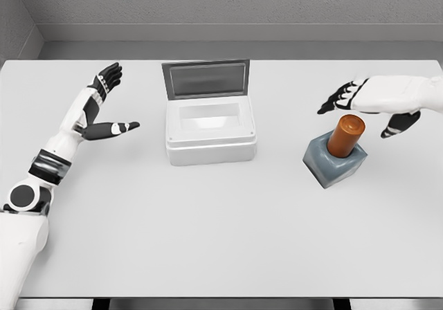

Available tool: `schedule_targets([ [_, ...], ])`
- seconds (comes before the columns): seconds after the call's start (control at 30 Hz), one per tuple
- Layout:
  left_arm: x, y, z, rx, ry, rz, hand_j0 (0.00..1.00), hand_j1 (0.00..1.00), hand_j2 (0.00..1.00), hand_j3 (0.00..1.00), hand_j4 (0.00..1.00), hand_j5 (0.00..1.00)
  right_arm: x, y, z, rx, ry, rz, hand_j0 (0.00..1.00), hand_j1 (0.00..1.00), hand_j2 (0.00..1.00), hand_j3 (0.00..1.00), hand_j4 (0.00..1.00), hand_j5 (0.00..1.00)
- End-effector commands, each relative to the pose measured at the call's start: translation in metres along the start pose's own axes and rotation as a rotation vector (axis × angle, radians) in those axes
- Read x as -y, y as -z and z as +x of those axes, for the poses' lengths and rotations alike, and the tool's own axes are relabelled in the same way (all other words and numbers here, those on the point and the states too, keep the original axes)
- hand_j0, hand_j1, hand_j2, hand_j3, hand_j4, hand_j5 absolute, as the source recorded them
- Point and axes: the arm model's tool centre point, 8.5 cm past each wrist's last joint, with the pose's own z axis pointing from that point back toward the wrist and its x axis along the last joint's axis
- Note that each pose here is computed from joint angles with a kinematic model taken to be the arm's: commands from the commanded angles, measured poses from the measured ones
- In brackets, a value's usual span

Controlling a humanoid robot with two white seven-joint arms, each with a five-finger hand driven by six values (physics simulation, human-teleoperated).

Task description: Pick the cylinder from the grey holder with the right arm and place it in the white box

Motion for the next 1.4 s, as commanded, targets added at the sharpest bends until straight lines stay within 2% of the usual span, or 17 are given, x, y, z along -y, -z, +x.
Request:
schedule_targets([
  [0.0, -0.001, -0.001, -0.002, -0.008, -0.003, 0.004, 1.00, 1.00, 1.00, 1.00, 1.00, 1.00, -0.006, 0.004, 0.002, 0.011, 0.009, 0.019, 1.00, 1.00, 1.00, 1.00, 1.00, 1.00],
  [0.1, -0.002, -0.002, -0.001, -0.009, 0.000, 0.003, 1.00, 1.00, 1.00, 1.00, 1.00, 1.00, -0.009, 0.005, 0.004, 0.026, 0.003, 0.028, 1.00, 1.00, 1.00, 1.00, 1.00, 1.00],
  [0.23, -0.003, -0.002, -0.001, -0.010, 0.001, 0.001, 1.00, 1.00, 1.00, 1.00, 1.00, 1.00, 0.001, 0.004, 0.006, 0.029, -0.017, 0.014, 1.00, 1.00, 1.00, 1.00, 1.00, 1.00],
  [0.47, -0.003, -0.002, -0.001, -0.010, 0.001, 0.001, 1.00, 1.00, 1.00, 1.00, 1.00, 1.00, 0.006, 0.013, 0.016, 0.066, -0.038, 0.013, 0.98, 0.98, 0.98, 0.98, 0.98, 0.98],
  [0.6, -0.003, -0.002, -0.002, -0.011, 0.001, 0.001, 1.00, 1.00, 1.00, 1.00, 1.00, 1.00, 0.001, 0.016, 0.018, 0.076, -0.032, 0.026, 0.96, 0.96, 0.96, 0.96, 0.96, 0.96],
  [0.77, -0.003, -0.001, -0.001, -0.010, 0.002, 0.001, 1.00, 1.00, 1.00, 1.00, 1.00, 1.00, 0.000, 0.016, 0.019, 0.090, -0.040, 0.029, 0.86, 0.86, 0.86, 0.86, 0.86, 0.86],
  [0.87, -0.003, -0.001, -0.001, -0.010, 0.002, 0.001, 1.00, 1.00, 1.00, 1.00, 1.00, 1.00, -0.003, 0.017, 0.019, 0.091, -0.035, 0.038, 0.84, 0.84, 0.84, 0.84, 0.84, 0.84],
  [1.37, -0.003, -0.002, -0.001, -0.007, 0.004, 0.000, 1.00, 1.00, 1.00, 1.00, 1.00, 1.00, -0.005, 0.014, 0.015, 0.077, -0.028, 0.042, 0.80, 0.80, 0.80, 0.80, 0.80, 0.80],
])
